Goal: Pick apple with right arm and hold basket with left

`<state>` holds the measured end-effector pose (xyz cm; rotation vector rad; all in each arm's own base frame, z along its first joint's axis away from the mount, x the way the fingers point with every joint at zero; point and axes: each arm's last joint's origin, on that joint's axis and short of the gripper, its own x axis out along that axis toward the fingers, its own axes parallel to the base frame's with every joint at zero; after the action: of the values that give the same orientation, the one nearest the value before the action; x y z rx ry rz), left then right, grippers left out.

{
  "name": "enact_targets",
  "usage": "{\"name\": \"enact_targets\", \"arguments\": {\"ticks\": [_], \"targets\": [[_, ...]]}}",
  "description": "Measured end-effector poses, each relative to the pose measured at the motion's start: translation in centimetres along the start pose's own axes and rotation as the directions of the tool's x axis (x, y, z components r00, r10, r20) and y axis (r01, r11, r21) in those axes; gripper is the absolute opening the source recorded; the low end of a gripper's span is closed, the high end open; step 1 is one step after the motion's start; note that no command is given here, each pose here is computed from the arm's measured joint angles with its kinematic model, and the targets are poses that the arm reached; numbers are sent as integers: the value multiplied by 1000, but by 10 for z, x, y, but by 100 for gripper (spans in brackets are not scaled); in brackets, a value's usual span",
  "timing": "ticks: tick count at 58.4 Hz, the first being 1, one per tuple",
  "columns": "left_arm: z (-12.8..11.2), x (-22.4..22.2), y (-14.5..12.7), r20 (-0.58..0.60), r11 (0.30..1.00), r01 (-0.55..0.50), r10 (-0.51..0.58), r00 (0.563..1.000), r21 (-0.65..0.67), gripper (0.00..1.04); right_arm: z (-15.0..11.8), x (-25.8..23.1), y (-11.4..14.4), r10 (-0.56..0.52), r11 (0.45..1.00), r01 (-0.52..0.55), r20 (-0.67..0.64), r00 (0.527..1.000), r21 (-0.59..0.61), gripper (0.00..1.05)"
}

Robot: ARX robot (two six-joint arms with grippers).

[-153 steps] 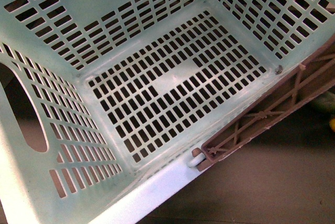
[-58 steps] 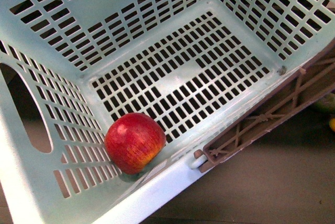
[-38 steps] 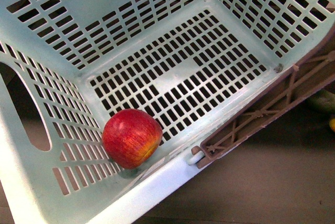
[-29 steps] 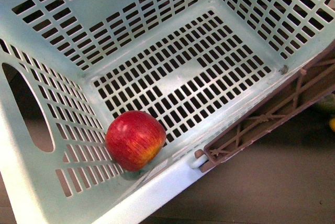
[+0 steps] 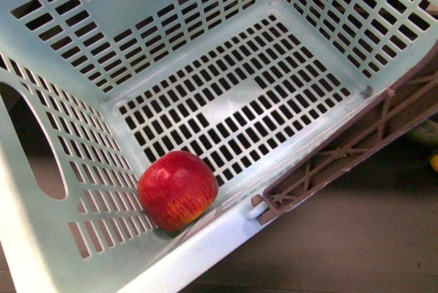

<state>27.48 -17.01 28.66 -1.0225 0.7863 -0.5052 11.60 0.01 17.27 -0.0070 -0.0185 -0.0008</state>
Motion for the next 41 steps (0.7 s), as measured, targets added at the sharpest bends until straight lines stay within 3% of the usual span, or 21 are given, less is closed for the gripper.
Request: {"name": "enact_targets", "arguments": {"ticks": [41], "targets": [[0, 0, 0, -1, 1000, 0, 0, 1000, -3, 16, -3, -19, 0, 0, 1000, 0, -7, 1000, 0, 2]]}}
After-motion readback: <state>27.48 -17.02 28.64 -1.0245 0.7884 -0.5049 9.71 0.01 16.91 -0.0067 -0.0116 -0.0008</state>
